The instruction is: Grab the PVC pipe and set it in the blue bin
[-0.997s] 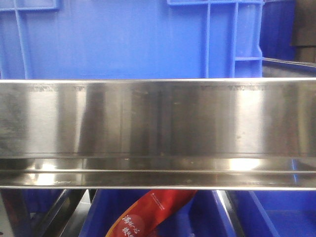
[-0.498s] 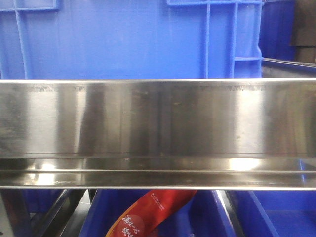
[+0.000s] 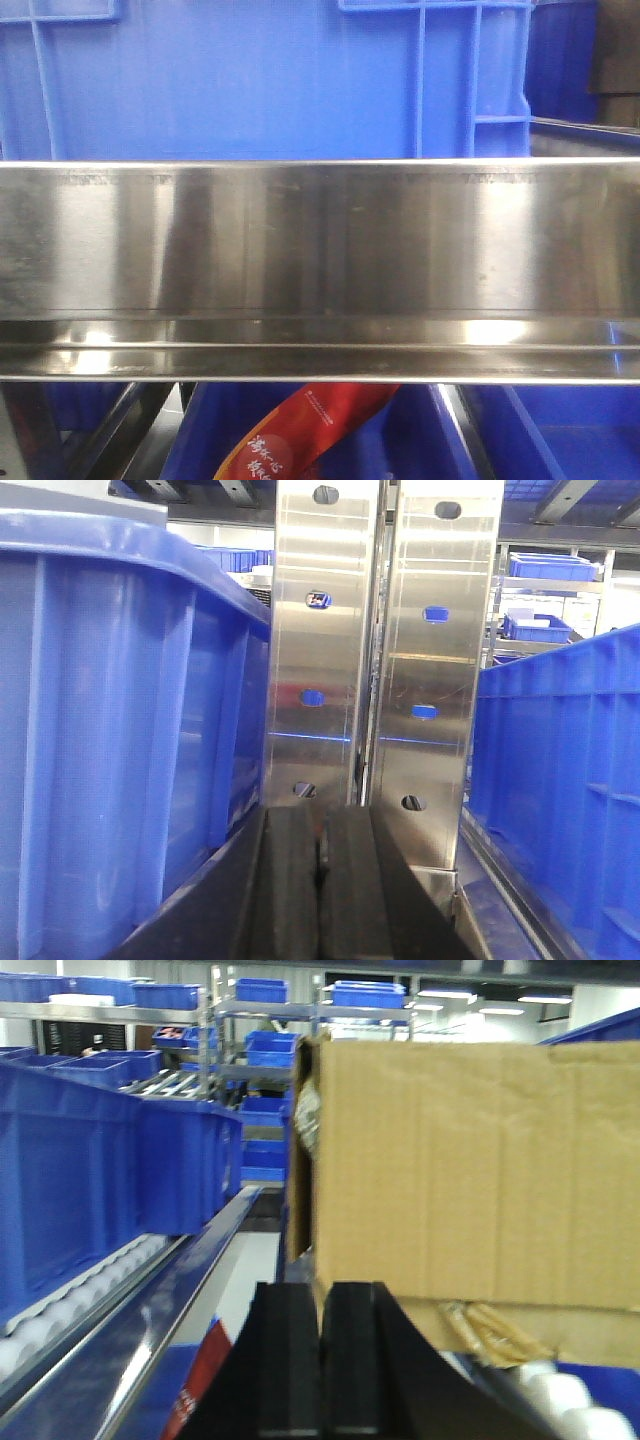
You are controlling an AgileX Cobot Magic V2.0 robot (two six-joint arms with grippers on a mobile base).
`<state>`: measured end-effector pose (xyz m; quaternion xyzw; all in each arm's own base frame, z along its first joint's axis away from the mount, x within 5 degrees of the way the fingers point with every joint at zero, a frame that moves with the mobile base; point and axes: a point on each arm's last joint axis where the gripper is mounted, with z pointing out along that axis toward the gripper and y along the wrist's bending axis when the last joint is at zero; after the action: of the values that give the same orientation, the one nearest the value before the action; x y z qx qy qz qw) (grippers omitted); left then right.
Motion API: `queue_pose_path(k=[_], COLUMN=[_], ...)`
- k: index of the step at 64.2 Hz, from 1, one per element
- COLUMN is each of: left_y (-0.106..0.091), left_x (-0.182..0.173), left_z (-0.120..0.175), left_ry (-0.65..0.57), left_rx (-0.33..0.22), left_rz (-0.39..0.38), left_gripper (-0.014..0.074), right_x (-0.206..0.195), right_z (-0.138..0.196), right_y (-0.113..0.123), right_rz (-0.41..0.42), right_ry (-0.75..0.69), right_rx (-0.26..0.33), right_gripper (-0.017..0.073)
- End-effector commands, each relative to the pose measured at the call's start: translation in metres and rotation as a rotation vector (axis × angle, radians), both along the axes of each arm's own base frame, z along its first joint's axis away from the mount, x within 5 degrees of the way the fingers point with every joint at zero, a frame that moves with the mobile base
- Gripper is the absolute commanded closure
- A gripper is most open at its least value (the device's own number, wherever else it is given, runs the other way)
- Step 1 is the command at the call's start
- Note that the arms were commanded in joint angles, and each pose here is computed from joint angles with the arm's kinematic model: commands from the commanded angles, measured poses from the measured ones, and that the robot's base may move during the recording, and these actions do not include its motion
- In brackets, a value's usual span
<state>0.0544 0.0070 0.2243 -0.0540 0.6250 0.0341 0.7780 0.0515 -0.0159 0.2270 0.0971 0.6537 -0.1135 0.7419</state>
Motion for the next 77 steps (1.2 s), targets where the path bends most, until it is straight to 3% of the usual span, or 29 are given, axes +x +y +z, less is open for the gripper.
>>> queue_pose_path(k=[1, 42, 56, 66, 77], left_y=[0.000, 0.000, 0.000, 0.000, 0.000], left_x=[-0.001, -0.001, -0.001, -0.001, -0.001], left_z=[0.003, 0.003, 0.003, 0.003, 0.003], left_ry=[-0.026, -0.026, -0.026, -0.026, -0.026], left_rx=[-0.003, -0.003, -0.003, -0.003, -0.003], left_rz=[0.001, 0.001, 0.001, 0.001, 0.001], left_gripper=[0.0704, 0.0704, 0.0704, 0.0704, 0.0704], right_x=[0.000, 0.003, 0.002, 0.002, 0.002], right_z=[0.000, -0.013, -0.010, -0.008, -0.007], right_y=[0.001, 0.002, 0.002, 0.001, 0.001], right_rz=[0.026, 0.043, 0.042, 0.047, 0.046], right_ry=[-0.032, 0.032, -0.007, -0.036, -0.053], right_rx=[-0.008, 0.010, 0.002, 0.057, 0.054], right_gripper=[0.0728, 0.0728, 0.0728, 0.0728, 0.0728])
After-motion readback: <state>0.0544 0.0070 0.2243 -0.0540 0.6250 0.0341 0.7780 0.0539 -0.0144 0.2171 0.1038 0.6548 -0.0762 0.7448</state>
